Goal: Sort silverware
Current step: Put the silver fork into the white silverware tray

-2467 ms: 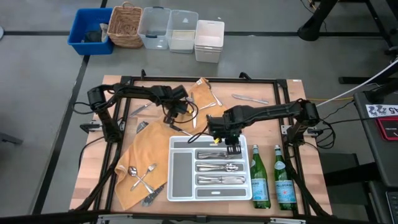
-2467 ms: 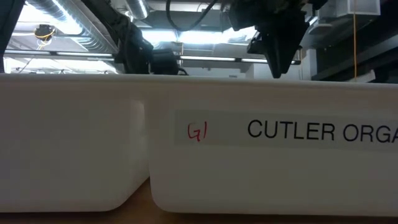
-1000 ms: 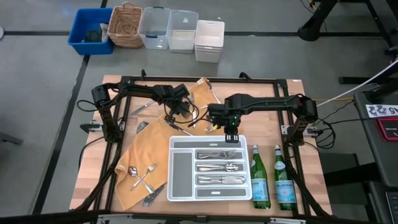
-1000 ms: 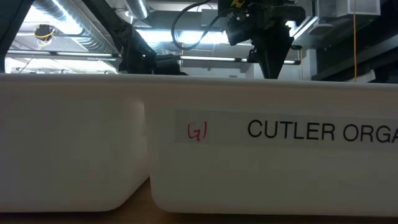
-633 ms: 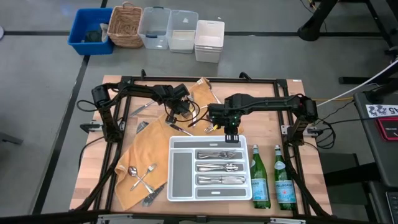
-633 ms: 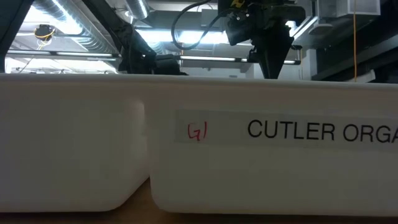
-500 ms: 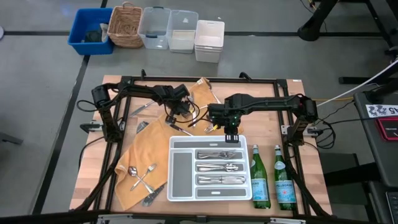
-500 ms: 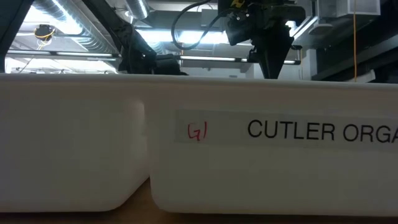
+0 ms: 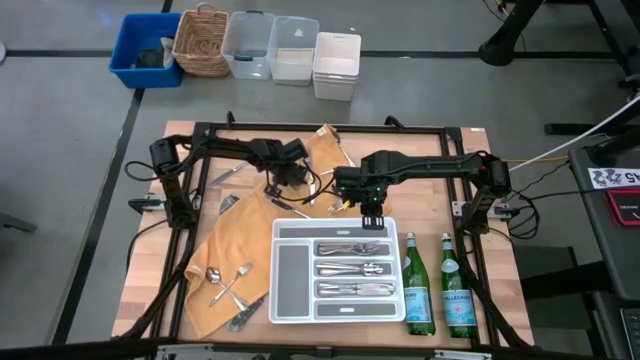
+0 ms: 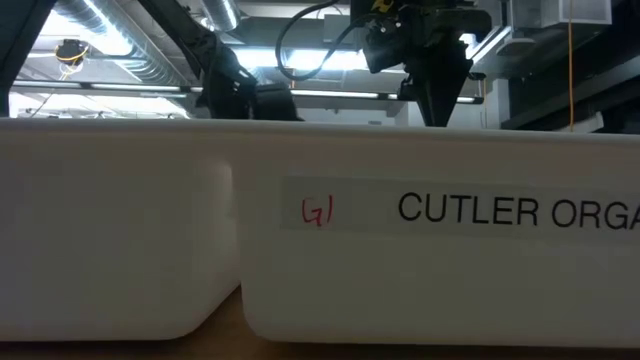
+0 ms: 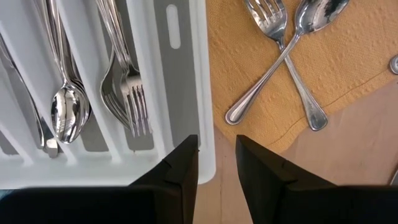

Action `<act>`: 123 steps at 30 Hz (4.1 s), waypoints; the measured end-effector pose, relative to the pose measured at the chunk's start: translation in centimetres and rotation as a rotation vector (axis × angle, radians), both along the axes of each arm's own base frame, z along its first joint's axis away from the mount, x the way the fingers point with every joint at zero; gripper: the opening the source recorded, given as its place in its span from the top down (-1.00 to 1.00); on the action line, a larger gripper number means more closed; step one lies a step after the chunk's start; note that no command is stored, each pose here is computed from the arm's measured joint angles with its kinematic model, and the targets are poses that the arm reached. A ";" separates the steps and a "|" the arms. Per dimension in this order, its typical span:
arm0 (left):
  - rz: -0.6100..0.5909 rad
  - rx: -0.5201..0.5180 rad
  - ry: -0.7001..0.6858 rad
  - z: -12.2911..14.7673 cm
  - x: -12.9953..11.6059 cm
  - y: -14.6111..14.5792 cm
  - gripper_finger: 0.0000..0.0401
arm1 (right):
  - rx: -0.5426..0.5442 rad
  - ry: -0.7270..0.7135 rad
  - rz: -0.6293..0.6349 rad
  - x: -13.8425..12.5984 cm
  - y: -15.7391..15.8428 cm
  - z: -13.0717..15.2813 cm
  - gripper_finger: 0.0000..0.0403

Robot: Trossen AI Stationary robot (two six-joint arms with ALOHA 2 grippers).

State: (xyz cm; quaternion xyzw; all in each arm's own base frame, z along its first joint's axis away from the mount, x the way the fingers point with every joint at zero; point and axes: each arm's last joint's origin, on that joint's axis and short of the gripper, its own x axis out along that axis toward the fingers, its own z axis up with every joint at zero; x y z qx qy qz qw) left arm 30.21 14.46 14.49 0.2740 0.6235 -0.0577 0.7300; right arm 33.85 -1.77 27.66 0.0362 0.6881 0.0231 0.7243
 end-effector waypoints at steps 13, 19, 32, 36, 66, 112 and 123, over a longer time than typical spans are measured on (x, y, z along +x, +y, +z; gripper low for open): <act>-0.007 -0.018 0.054 0.1 -1.0 0.7 0.82 | 0.001 -0.001 0.021 0.0 0.0 0.0 0.45; -0.004 -0.021 0.020 0.9 -1.0 0.6 0.84 | 0.002 -0.001 0.021 0.0 0.0 0.0 0.45; -0.021 -0.020 0.024 1.2 -1.8 1.8 0.85 | 0.002 -0.001 0.021 0.0 0.0 0.0 0.45; -0.036 -0.108 0.016 1.0 -2.2 1.8 0.85 | 0.002 -0.001 0.021 0.0 0.0 0.0 0.45; -0.227 -0.053 0.033 0.4 -1.8 2.2 0.85 | 0.002 -0.004 0.020 0.0 0.0 0.0 0.45; 0.055 -0.162 -0.020 0.1 -2.4 2.8 0.98 | 0.002 -0.004 0.020 0.0 0.0 0.0 0.45; 0.166 -0.179 -0.069 2.1 -3.0 2.5 0.99 | 0.002 -0.001 0.020 0.0 0.0 0.0 0.45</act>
